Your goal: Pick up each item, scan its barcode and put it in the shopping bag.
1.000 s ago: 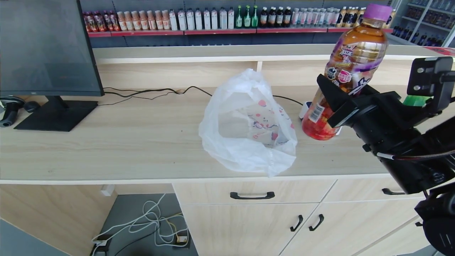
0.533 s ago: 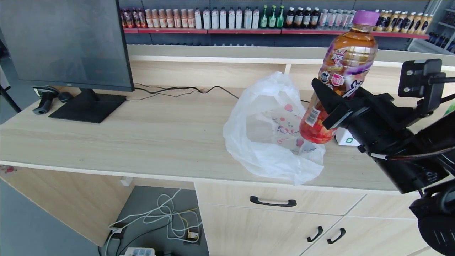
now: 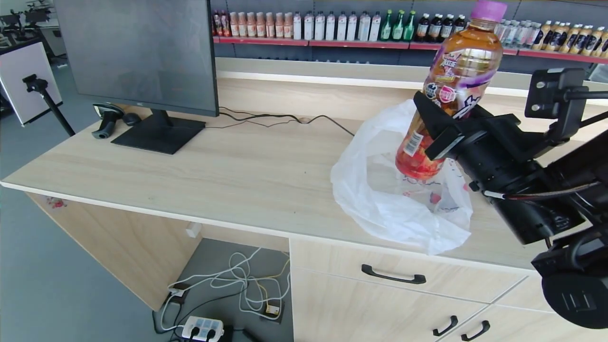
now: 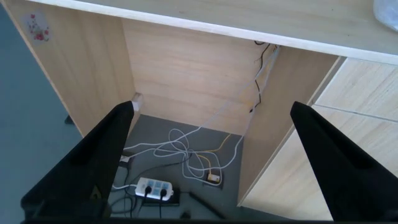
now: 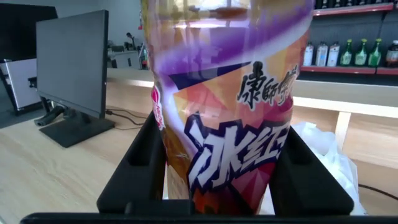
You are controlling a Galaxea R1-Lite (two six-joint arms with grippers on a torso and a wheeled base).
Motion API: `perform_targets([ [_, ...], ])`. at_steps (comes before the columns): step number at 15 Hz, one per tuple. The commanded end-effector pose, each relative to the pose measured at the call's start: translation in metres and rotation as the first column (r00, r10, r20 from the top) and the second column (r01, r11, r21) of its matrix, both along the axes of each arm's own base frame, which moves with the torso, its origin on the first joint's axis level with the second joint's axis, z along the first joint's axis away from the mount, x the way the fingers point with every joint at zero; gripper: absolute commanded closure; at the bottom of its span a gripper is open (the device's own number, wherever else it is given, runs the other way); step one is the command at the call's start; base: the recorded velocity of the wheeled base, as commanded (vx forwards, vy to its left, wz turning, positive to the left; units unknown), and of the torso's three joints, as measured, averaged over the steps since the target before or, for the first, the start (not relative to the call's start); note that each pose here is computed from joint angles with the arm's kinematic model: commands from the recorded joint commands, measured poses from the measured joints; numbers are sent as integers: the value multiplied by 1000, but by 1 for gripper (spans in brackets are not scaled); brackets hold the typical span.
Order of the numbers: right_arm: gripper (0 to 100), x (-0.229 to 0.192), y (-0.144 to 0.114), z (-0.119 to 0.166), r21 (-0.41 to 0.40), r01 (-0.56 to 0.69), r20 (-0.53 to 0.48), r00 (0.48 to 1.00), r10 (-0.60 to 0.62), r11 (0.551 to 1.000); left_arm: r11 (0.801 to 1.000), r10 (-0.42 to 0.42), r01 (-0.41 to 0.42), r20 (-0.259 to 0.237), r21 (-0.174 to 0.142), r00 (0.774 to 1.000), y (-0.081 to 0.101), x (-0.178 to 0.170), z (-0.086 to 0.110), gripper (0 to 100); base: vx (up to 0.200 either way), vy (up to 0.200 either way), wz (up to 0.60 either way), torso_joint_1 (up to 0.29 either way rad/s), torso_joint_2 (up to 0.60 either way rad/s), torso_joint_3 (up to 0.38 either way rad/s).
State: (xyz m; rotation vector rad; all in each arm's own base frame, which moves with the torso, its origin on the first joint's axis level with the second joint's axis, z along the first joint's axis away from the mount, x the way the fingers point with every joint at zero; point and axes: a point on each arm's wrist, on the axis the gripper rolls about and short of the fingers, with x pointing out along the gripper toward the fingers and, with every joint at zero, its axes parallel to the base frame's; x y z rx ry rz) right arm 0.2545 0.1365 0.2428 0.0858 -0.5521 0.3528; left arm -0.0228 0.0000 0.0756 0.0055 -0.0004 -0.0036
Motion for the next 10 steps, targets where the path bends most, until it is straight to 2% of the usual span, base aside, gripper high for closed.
perform_targets([
  [1,100,16,8,-8,-8,2,-16,1000,-2,1000,1000,1,-1,0,1,1000,0,0,0,0,0,0,0,0,0,0],
  [10,100,62,30,-39,2,-11,-80,997,11,1000,1000,1,-1,0,1,1000,0,0,0,0,0,0,0,0,0,0],
])
